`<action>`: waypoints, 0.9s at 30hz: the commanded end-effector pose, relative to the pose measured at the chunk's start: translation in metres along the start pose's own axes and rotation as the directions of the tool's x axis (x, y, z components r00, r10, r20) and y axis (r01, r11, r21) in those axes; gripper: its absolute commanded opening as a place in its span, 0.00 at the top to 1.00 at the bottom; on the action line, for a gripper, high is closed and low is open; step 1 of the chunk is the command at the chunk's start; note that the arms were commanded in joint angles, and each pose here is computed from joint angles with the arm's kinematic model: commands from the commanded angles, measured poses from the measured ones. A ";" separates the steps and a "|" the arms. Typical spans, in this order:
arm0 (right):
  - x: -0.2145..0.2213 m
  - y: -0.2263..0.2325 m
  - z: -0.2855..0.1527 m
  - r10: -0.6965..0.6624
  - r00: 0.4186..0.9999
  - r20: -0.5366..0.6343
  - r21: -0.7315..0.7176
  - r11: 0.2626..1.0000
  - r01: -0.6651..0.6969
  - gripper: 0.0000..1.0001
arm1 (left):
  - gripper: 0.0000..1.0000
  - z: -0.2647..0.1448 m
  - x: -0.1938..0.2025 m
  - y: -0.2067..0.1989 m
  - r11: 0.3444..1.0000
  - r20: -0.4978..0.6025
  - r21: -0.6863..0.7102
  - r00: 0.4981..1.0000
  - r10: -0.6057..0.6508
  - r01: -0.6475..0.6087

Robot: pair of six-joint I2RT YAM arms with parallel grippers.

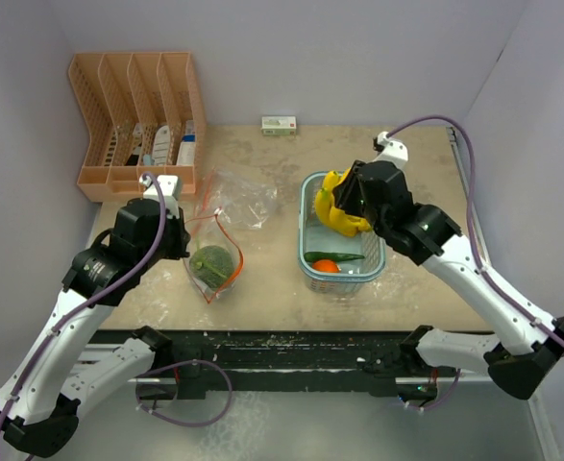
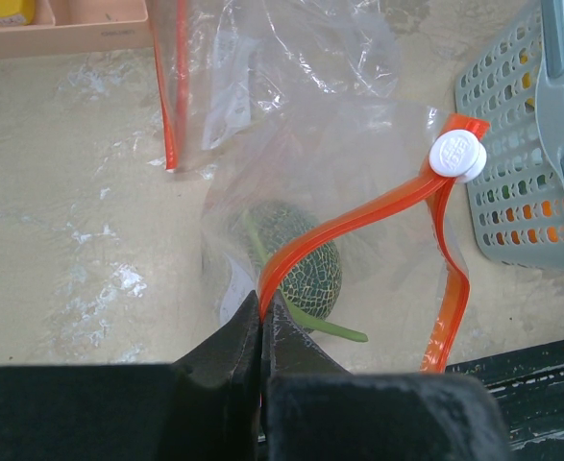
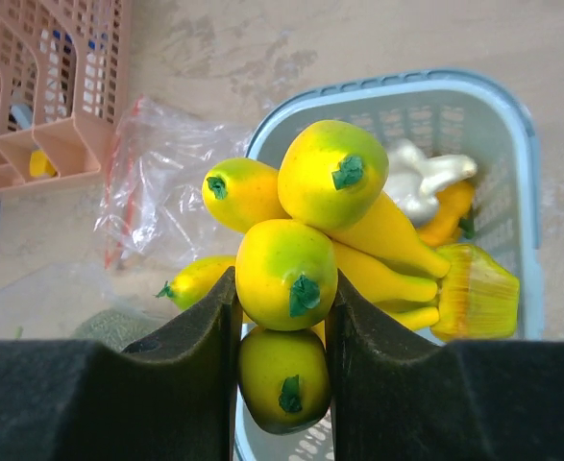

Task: Place the food in the zip-top bag and seal the zipper
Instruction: Pick up the fake fruit from the bin, then place the fake fruit at the center of the board.

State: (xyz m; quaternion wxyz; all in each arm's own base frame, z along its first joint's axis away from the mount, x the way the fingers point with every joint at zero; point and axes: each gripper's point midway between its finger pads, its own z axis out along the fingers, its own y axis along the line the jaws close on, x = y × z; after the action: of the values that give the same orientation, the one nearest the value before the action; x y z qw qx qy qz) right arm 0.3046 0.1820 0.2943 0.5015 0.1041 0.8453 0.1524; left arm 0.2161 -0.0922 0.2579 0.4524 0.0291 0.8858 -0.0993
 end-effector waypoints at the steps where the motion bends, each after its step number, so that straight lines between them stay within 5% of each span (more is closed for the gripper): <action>1: -0.041 -0.017 -0.031 0.008 0.991 0.134 0.052 0.999 -0.015 1.00 | 1.00 -0.006 -0.014 -0.003 1.000 0.060 0.018 0.998 -0.005 0.004; 13: -0.088 -0.104 -0.088 -0.014 0.917 0.399 0.363 0.920 -0.144 1.00 | 1.00 -0.009 -0.013 -0.003 1.000 0.060 0.025 0.998 -0.011 0.009; 23: -0.040 -0.181 -0.030 -0.075 0.960 0.269 0.652 0.748 -0.124 1.00 | 1.00 -0.010 -0.015 -0.008 0.999 0.060 0.046 0.998 -0.012 0.009; 27: -0.015 -0.197 0.005 -0.032 0.983 0.183 0.642 0.761 -0.094 1.00 | 1.00 -0.012 -0.015 -0.007 0.999 0.063 0.048 0.998 -0.014 0.011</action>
State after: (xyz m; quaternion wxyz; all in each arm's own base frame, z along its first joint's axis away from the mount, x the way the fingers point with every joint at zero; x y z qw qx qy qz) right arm 0.2962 -0.0028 0.2479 0.5093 0.2826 0.7929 -0.1790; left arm 0.2122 -0.0932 0.2591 0.4520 0.0322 0.8850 -0.1069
